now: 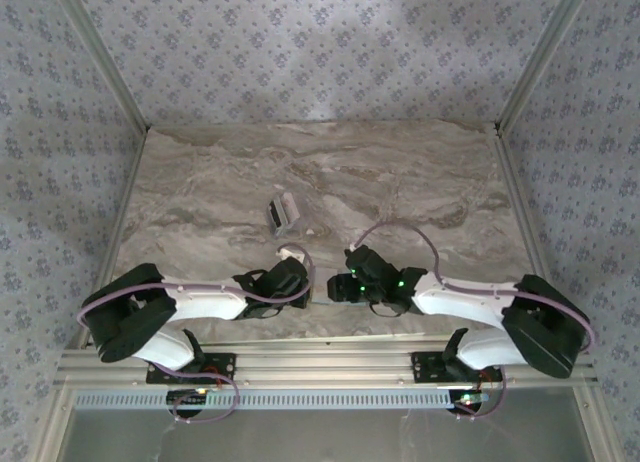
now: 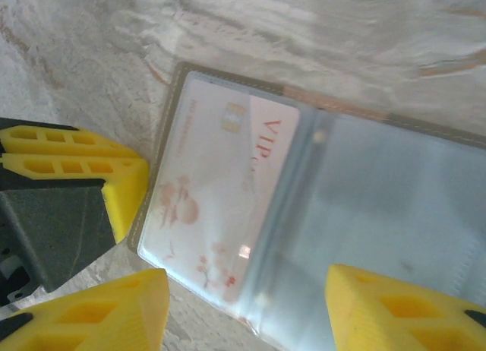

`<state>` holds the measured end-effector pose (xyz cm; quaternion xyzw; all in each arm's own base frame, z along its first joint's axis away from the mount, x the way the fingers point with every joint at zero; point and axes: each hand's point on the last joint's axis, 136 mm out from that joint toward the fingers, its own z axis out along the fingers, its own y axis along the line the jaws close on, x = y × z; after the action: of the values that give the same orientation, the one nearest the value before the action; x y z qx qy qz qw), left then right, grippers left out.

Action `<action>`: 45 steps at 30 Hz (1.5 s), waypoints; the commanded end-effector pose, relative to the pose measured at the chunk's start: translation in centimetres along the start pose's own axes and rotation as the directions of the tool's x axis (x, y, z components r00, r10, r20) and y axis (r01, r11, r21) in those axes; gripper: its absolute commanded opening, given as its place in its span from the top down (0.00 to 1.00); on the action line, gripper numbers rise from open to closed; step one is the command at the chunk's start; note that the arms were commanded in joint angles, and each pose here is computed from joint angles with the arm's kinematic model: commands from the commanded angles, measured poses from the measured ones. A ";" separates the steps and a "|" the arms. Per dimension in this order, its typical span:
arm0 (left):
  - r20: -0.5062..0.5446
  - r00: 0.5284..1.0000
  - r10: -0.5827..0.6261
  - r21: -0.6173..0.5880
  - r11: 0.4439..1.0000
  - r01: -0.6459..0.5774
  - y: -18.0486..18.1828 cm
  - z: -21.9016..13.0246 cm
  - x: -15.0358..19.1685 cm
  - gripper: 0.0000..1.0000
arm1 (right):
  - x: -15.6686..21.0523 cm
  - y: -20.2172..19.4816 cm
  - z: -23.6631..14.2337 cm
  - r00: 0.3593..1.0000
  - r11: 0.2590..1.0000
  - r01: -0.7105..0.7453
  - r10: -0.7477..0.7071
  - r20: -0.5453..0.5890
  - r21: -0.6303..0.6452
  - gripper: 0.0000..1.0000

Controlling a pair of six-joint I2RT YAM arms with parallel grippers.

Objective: Put the credit cards into the card holder
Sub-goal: Close the card holder at the center of the table.

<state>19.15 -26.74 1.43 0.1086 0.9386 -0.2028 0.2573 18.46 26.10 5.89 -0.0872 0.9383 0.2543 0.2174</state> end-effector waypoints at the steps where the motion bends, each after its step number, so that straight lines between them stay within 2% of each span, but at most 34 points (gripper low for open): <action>1: -0.094 0.996 0.004 0.028 1.000 -0.002 -0.2 1.2 2.7 0.85 | -0.6 -2.6 -2.3 0.999 0.989 0.009 -0.016 0.049 0.148 0.37; 5: -0.097 0.995 0.004 0.031 1.000 -0.001 -0.4 1.3 2.7 0.84 | -0.7 -5.1 -4.1 0.997 0.964 -0.003 -0.019 0.080 0.265 0.19; 6: -0.099 0.995 0.004 0.032 1.000 -0.001 -0.4 1.4 2.7 0.84 | -0.5 -5.5 -4.3 0.997 0.960 0.001 -0.023 0.073 0.281 0.17; 10: -0.103 0.995 0.004 0.038 0.999 0.000 -0.6 1.5 2.7 0.84 | -0.5 -7.1 -4.3 0.997 0.930 0.006 -0.033 0.068 0.367 0.16; 13: -0.103 0.995 0.004 0.042 0.999 0.000 -0.7 1.5 2.6 0.84 | 0.0 -8.1 -3.5 0.998 0.916 0.000 -0.023 0.051 0.402 0.21; 16: -0.103 0.995 0.005 0.040 0.999 -0.001 -0.7 1.5 2.7 0.84 | 0.3 -9.2 -2.9 0.999 0.899 -0.013 -0.008 0.046 0.437 0.28; 18: -0.105 0.994 0.003 0.040 0.999 0.001 -0.6 1.5 2.8 0.84 | 0.1 -9.5 -2.7 0.999 0.898 -0.020 -0.003 0.052 0.440 0.39; 19: -0.106 0.994 0.003 0.038 0.999 0.001 -0.5 1.5 2.8 0.84 | 0.0 -9.4 -2.6 0.998 0.899 -0.020 -0.005 0.055 0.438 0.47; 22: -0.111 0.994 0.003 0.036 0.999 0.001 -0.4 1.7 3.1 0.84 | -0.7 -8.9 -2.9 0.997 0.905 -0.010 -0.022 0.070 0.425 0.80; 24: -0.117 0.993 0.001 0.038 0.999 0.003 -0.4 1.9 3.3 0.84 | -1.6 -8.1 -3.2 0.995 0.918 0.001 -0.042 0.095 0.398 0.96; 25: -0.118 0.993 0.001 0.040 0.999 0.003 -0.5 1.9 3.4 0.84 | -1.9 -7.6 -3.4 0.993 0.924 0.006 -0.049 0.103 0.382 1.00; 28: -0.119 0.993 -0.003 0.048 0.999 0.008 -0.8 2.1 3.4 0.84 | -2.8 -5.1 -3.9 0.991 0.957 0.032 -0.069 0.118 0.287 1.00; 32: -0.104 0.994 -0.028 0.057 0.998 0.034 -0.9 2.4 3.3 0.84 | -3.9 -0.2 -4.2 0.988 0.994 0.064 -0.076 0.138 0.086 1.00; 39: -0.078 0.994 -0.078 0.072 0.994 0.084 -1.6 2.7 2.5 0.84 | -5.2 6.7 -3.0 0.988 0.978 0.101 -0.077 0.131 -0.182 1.00; 41: -0.071 0.994 -0.085 0.073 0.993 0.090 -1.7 2.6 2.3 0.82 | -5.5 8.0 -2.1 0.990 0.969 0.098 -0.071 0.123 -0.228 1.00; 45: -0.055 0.993 -0.108 0.024 0.994 0.109 -0.3 1.8 2.4 0.77 | -5.9 8.6 0.0 0.992 0.968 0.083 -0.057 0.114 -0.239 1.00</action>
<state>20.29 -29.27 2.13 0.0634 0.9231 -0.2595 0.2768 21.02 31.39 10.95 -0.1237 0.9027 0.3196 0.2602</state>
